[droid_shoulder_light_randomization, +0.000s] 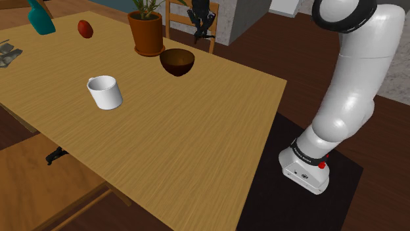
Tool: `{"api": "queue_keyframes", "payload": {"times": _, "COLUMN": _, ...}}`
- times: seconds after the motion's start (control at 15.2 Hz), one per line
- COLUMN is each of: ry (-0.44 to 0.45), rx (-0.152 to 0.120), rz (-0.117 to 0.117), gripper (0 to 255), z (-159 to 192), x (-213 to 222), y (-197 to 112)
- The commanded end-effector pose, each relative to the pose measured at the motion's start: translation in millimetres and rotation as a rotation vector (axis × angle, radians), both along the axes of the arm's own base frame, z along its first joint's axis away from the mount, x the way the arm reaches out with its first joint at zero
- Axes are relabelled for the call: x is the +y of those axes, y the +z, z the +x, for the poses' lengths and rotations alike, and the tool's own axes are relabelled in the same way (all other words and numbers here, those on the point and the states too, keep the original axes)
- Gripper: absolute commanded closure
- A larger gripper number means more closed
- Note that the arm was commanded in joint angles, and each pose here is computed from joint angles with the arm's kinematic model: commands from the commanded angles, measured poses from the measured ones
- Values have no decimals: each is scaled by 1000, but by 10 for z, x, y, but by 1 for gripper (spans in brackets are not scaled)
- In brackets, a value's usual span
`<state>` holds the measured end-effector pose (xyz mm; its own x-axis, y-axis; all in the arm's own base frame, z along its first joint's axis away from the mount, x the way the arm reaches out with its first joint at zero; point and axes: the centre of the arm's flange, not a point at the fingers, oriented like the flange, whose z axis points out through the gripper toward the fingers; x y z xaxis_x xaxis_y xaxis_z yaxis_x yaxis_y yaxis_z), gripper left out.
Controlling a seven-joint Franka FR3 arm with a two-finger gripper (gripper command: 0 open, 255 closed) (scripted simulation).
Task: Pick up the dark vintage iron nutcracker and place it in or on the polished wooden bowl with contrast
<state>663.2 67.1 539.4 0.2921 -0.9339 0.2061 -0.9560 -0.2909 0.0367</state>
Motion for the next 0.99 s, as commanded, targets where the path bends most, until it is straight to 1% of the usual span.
{"api": "queue_keyframes", "payload": {"times": 0.0, "ry": -1, "rx": 0, "rz": 0, "gripper": 255, "z": 70, "x": 244, "y": 5}}
{"api": "queue_keyframes", "payload": {"times": 0.59, "ry": -1, "rx": 0, "rz": 0, "gripper": 255, "z": 362, "x": 1356, "y": 3}}
{"api": "queue_keyframes", "payload": {"times": 0.92, "ry": -1, "rx": 0, "rz": 0, "gripper": 255, "z": 362, "x": 1356, "y": -261}}
